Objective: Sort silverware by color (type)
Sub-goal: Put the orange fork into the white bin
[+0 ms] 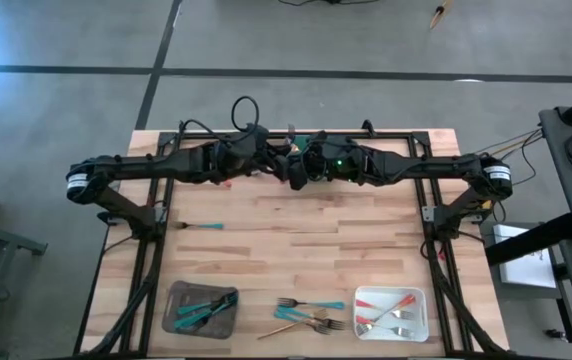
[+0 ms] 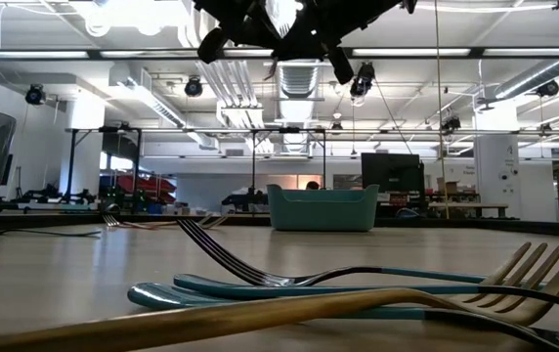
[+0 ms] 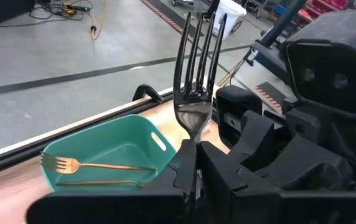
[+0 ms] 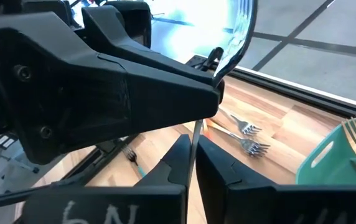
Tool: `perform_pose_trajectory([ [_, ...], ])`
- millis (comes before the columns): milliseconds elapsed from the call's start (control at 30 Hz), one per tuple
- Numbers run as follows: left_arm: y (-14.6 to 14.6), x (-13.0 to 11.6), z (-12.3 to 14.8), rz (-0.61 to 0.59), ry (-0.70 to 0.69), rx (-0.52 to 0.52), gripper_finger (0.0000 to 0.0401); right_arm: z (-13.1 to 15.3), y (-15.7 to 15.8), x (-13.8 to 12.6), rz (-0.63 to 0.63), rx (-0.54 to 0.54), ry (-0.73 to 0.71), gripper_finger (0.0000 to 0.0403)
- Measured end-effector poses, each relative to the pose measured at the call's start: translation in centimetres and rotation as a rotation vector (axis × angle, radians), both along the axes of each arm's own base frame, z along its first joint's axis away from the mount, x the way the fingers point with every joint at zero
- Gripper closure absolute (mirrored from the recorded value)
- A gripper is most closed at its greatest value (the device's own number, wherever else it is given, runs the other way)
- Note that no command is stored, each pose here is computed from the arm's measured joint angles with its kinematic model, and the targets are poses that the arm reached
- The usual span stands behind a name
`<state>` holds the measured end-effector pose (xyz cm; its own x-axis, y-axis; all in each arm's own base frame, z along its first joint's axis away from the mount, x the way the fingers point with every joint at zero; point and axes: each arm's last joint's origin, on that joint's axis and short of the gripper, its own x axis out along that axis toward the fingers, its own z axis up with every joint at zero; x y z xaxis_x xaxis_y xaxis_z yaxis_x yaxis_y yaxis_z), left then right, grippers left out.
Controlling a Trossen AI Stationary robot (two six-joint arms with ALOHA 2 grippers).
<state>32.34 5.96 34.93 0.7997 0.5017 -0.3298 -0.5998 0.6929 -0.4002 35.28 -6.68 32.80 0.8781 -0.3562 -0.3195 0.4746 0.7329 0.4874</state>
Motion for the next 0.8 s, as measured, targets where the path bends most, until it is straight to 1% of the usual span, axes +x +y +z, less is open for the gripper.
perform_pose_trajectory([
  [100,-0.1,-0.1,-0.1,-0.027,0.024,0.003,0.0387,-0.1,0.0,-0.1,0.002,-0.001,0.02,0.0394],
  [300,-0.3,-0.4,0.0,-0.117,0.057,0.016,0.0344,0.3,-0.1,-0.3,0.009,-0.017,0.091,0.0394],
  [400,-0.5,-0.7,0.4,-0.15,0.052,0.016,0.0323,0.8,-0.5,-0.8,-0.001,-0.028,0.178,0.0394],
  [500,-0.7,-1.5,0.9,-0.183,0.07,0.034,0.0309,1.7,-0.5,-2.0,0.019,-0.038,0.317,0.0394],
  [567,-0.8,-2.3,1.1,-0.198,0.107,0.046,0.0304,2.3,-0.2,-3.3,0.063,-0.011,0.438,0.0394],
  [667,-1.1,-3.6,1.3,-0.218,0.17,0.039,0.0302,2.8,0.6,-5.1,0.143,0.074,0.614,0.0394],
  [733,-1.2,-4.5,1.4,-0.22,0.208,0.029,0.0301,2.9,1.6,-6.1,0.219,0.14,0.7,0.0394],
  [800,-1.3,-5.3,1.5,-0.221,0.238,0.021,0.0301,2.9,3.1,-6.9,0.321,0.214,0.759,0.0394],
])
